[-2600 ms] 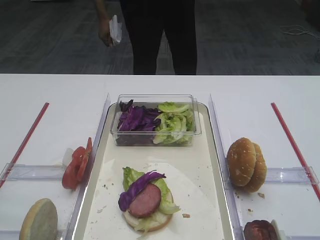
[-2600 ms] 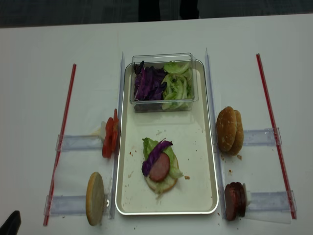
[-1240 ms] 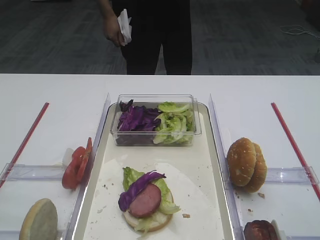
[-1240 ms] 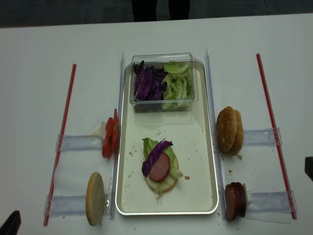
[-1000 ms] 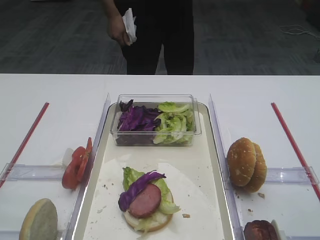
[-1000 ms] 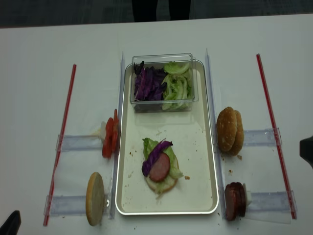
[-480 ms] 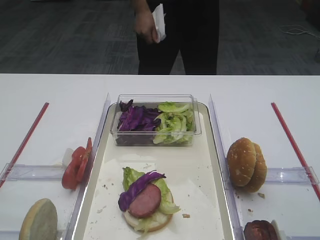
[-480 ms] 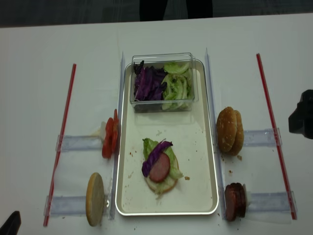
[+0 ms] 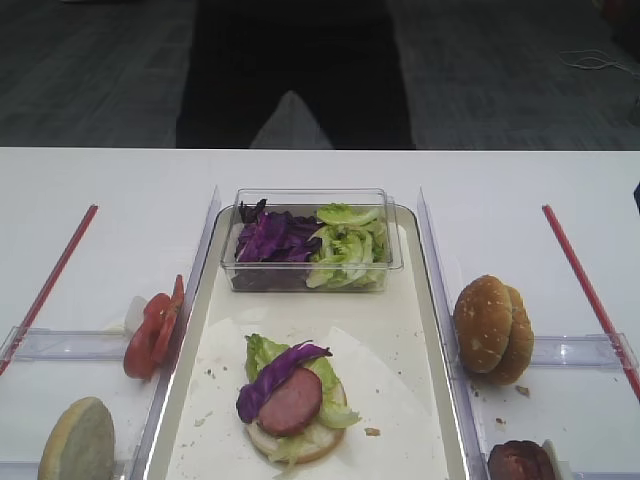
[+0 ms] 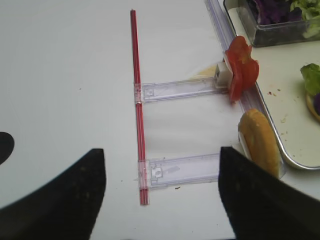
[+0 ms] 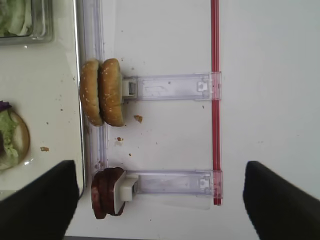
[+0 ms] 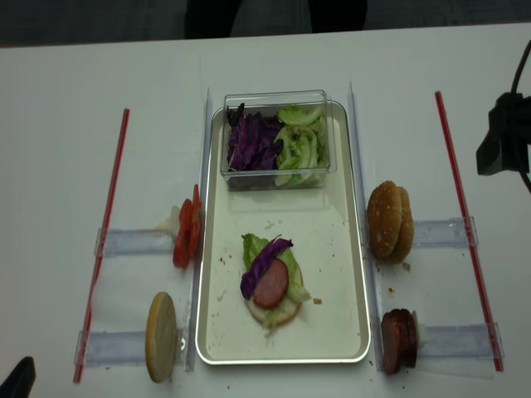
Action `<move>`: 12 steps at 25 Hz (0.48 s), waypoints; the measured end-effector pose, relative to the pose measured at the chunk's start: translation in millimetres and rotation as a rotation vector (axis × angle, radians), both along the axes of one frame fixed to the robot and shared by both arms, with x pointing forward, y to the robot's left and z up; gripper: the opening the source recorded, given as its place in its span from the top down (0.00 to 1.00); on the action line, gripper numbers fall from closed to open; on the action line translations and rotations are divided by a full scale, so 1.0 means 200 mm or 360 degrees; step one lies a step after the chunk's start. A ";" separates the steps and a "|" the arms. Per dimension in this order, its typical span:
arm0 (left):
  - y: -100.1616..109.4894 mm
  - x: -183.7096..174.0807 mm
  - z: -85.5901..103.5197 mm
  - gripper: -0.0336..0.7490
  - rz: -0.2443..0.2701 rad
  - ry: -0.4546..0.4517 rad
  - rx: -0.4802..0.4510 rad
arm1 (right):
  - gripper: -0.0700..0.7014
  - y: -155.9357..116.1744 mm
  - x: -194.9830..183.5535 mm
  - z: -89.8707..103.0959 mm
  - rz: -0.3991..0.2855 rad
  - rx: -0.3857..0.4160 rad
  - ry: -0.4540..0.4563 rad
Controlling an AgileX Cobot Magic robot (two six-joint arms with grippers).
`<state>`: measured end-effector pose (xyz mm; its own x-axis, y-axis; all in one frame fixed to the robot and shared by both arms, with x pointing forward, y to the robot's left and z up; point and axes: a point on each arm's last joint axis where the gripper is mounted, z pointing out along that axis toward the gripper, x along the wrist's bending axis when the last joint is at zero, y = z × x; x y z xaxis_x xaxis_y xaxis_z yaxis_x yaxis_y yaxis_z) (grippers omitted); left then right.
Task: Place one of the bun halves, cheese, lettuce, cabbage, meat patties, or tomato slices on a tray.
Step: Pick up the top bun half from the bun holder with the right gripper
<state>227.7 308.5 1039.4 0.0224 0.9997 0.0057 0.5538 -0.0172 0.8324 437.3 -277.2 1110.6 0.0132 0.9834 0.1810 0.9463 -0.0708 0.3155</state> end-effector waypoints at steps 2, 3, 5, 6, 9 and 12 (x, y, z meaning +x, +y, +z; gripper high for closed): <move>0.00 0.00 0.00 0.34 0.0000 0.0000 0.0000 | 0.06 0.00 0.03 0.00 0.0000 0.0000 0.0012; 0.00 0.00 0.00 0.34 0.0000 0.0000 0.0000 | 0.06 0.00 0.05 0.00 0.0000 -0.0001 0.0020; 0.00 0.00 0.00 0.34 0.0000 0.0000 0.0000 | 0.06 0.00 0.07 -0.01 0.0000 -0.0001 0.0041; 0.00 0.00 0.00 0.34 0.0000 0.0000 0.0000 | 0.06 0.00 0.09 -0.02 0.0000 -0.0002 0.0051; 0.00 0.00 0.00 0.34 0.0000 0.0000 0.0000 | 0.06 0.00 0.13 -0.04 0.0000 -0.0003 0.0084; 0.00 0.00 0.00 0.34 0.0000 0.0000 0.0000 | 0.06 0.01 0.17 -0.05 0.0002 0.0002 0.0102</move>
